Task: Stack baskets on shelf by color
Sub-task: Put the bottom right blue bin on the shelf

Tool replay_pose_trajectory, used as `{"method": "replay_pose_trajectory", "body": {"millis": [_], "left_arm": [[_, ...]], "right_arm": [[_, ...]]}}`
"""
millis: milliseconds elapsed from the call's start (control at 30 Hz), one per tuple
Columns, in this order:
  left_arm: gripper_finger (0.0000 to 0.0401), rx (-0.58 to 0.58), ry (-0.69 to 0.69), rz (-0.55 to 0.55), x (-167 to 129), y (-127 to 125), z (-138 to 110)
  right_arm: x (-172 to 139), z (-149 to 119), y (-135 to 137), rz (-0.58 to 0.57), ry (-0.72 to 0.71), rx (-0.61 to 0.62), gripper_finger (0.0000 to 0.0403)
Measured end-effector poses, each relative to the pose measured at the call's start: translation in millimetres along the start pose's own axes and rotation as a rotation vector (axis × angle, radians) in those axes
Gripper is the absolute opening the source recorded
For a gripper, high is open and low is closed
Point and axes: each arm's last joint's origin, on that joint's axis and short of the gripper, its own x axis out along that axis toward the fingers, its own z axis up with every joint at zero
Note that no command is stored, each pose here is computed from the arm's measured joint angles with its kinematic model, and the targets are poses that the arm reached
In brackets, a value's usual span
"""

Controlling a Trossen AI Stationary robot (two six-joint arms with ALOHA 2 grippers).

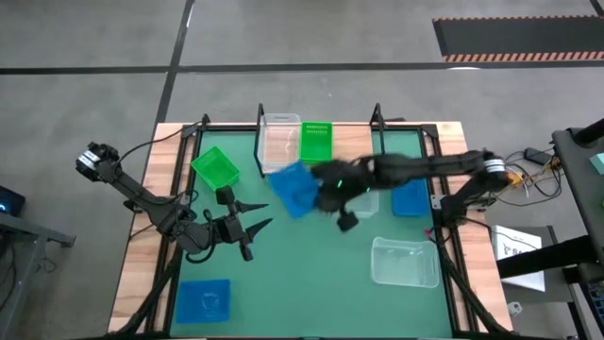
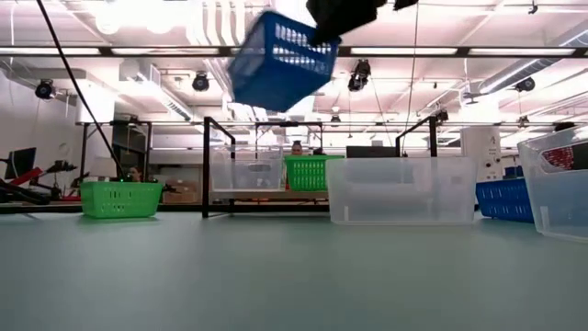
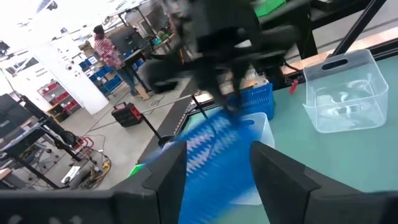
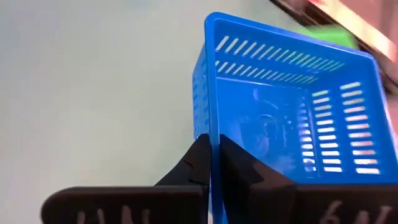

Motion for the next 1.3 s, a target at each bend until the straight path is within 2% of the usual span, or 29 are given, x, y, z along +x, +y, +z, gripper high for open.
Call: {"method": "replay_pose_trajectory", "body": {"millis": [267,433,567,833,1300], "left_arm": [[0.0161,0.005,0.003,0.0,0.1,-0.5,-1.4],[0.0161,0.004,0.002,0.0,0.0,-0.4,-1.3],[0.0161,0.005,0.003,0.0,0.0,-0.4,-1.4],[0.0161,0.005,0.003,0.0,0.0,-0.4,-1.4],[0.0161,0.006,0.003,0.0,0.0,-0.5,-1.7]], "right_arm": [[-51.6,-69.0,-45.8,-0.238,0.073,0.246,0.0009],[-67.7,-116.0,-54.4,-0.337,0.111,0.373,0.0009],[-70.0,-143.2,-51.1,-0.365,0.146,0.445,0.0009],[-52.5,-168.9,-36.5,-0.346,0.178,0.464,0.0009],[-30.5,-188.7,-27.3,-0.369,0.181,0.447,0.0009]]}}
